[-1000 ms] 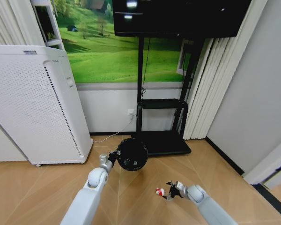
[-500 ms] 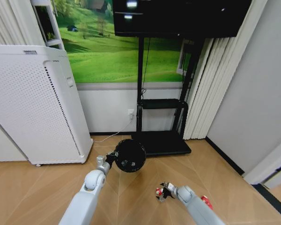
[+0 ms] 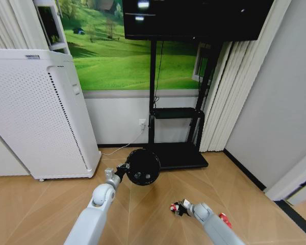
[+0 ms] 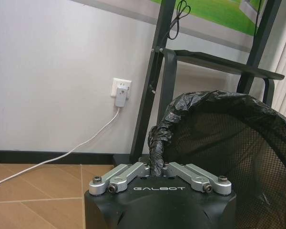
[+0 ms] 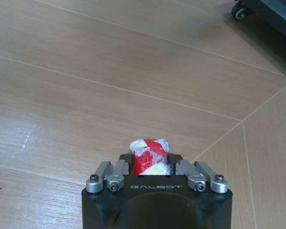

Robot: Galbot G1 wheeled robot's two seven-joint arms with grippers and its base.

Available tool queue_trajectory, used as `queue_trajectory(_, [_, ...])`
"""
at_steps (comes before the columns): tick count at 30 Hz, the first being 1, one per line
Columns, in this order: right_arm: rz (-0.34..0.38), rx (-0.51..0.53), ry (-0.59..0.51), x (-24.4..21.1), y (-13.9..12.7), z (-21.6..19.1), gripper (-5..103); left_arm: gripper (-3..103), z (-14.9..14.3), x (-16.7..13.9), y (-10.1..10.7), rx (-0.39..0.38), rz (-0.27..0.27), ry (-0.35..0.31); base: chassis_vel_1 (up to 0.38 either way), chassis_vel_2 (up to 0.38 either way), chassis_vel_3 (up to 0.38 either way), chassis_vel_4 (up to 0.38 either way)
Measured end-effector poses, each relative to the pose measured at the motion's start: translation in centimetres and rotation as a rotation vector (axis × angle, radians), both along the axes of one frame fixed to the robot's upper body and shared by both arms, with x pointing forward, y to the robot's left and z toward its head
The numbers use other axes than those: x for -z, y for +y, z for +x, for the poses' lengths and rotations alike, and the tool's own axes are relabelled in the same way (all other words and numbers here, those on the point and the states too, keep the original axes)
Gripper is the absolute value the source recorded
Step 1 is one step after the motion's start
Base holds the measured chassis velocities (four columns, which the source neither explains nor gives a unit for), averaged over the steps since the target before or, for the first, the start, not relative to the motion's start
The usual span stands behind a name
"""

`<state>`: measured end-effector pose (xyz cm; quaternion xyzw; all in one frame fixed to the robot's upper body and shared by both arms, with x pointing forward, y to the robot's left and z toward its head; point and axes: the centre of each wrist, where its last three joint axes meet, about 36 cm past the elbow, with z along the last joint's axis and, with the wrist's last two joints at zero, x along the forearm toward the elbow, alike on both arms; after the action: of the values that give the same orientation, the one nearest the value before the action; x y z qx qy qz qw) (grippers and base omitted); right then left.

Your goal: Pick up the trash bin and place the garbage on the floor into it.

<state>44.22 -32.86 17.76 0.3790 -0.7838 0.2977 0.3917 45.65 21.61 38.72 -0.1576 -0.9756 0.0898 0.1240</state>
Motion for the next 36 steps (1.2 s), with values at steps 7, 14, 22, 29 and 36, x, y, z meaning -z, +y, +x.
queue_trajectory(7, [0.088, 0.149, -0.095, -3.6, -1.5, 0.1, 27, 4, 0.1, 0.2, 0.7, -0.017, 0.0, 0.005, 0.0, 0.0, 0.0, 0.0])
queue_trajectory(14, [0.248, 0.345, -0.233, -9.5, -3.4, -0.6, 27, 4, 0.2, 0.1, 1.9, -0.047, 0.008, 0.002, 0.0, 0.0, 0.0, 0.0])
queue_trajectory(22, [0.494, 0.619, -0.461, -18.9, -3.6, -1.4, 27, 4, 0.9, 0.7, 2.8, -0.06, 0.029, 0.018, 0.0, 0.0, 0.0, 0.0])
queue_trajectory(29, [0.713, 0.559, -0.501, -26.8, 1.0, -2.7, 27, 4, 1.5, 2.5, 0.6, 0.011, 0.035, 0.056, 0.0, 0.0, 0.0, 0.0])
queue_trajectory(36, [0.812, 0.443, -0.335, -27.6, 6.4, -3.5, 27, 4, 1.5, 4.0, -4.8, 0.1, 0.026, 0.076, 0.0, 0.0, 0.0, 0.0])
